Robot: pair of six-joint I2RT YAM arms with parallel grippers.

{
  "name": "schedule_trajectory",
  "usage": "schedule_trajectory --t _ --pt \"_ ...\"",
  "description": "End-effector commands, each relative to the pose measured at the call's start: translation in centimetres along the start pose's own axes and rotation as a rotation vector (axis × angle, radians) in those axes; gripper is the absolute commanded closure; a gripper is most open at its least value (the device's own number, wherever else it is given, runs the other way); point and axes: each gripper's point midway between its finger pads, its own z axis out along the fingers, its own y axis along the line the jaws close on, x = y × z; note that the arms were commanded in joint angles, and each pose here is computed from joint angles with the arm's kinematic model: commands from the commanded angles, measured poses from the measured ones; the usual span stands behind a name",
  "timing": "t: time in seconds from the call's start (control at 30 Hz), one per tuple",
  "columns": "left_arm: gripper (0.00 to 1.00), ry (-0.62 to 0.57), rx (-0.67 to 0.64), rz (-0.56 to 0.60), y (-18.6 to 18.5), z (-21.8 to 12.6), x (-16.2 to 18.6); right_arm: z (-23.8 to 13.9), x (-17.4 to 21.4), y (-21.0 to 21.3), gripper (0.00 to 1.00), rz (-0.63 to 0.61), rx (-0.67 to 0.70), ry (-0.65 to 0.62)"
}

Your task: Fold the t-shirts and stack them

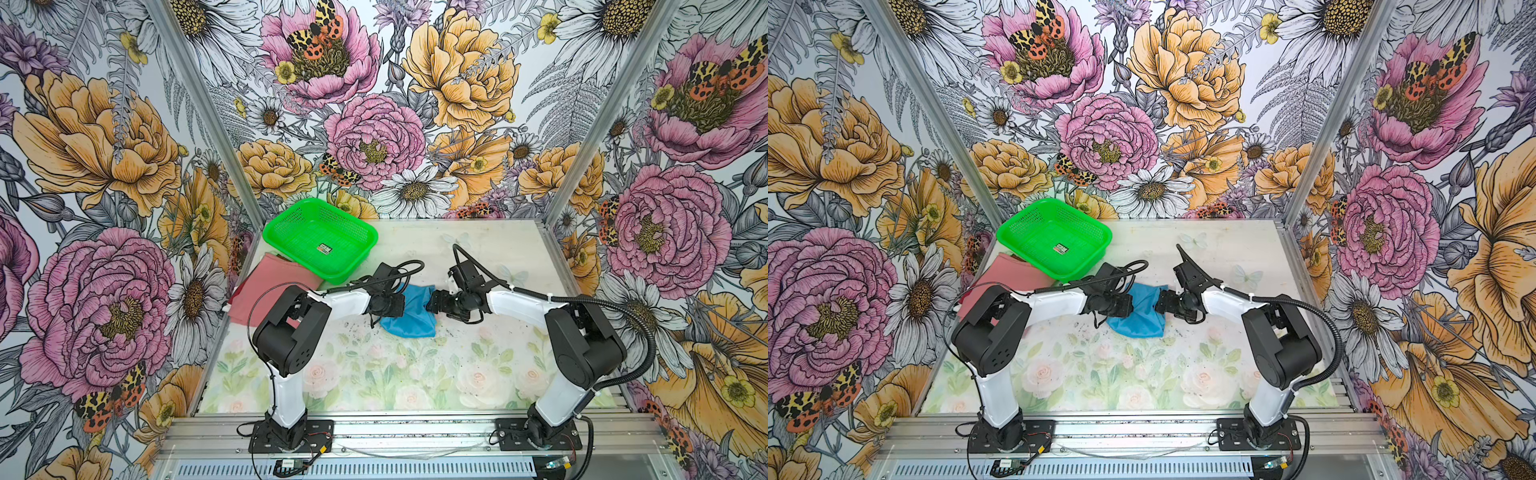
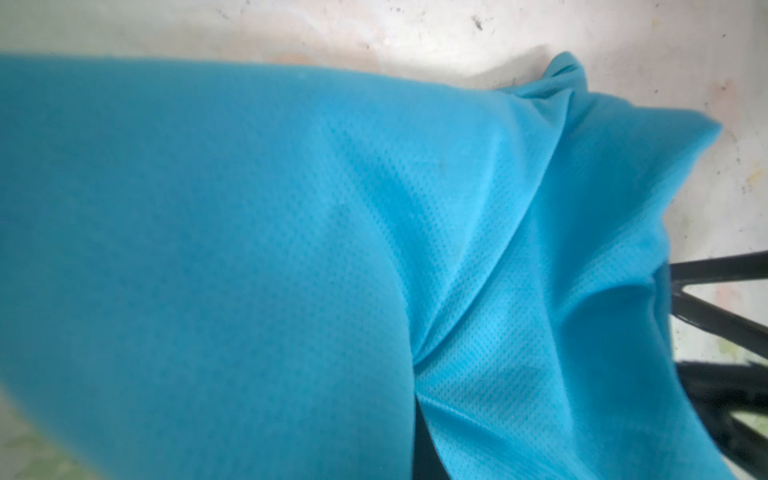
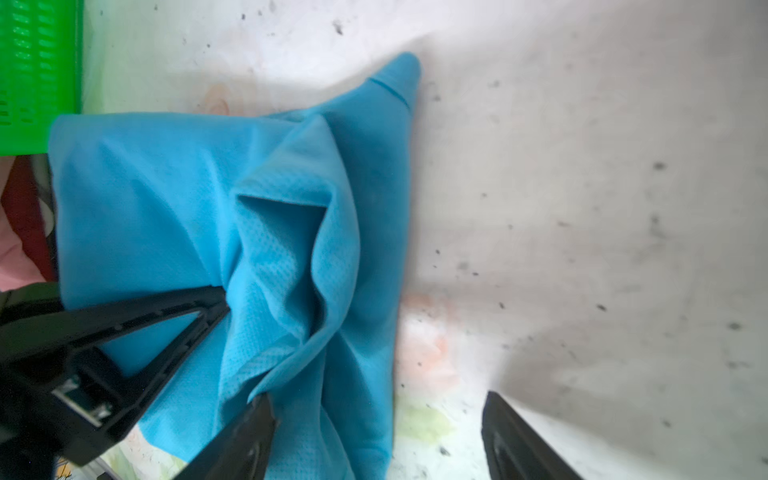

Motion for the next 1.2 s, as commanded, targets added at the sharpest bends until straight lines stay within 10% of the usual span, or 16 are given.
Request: schedule_trajectory --t 0.0,0.6,1.17 --pt "0.95 0.257 -0.156 -0.034 5.0 1.0 7.7 -2.2 -0.7 -0.6 0.19 0.02 0.004 -0.067" --pt "0.95 0.253 -0.147 -0.033 4.7 1.1 7.5 0.2 -1.7 4.1 0.2 -0.005 -0.122 -0.026" --pt "0.95 0.228 -0.07 -0.034 3.3 0.6 6.9 6.4 1.2 -1.1 0.89 0.109 -0.031 0.085"
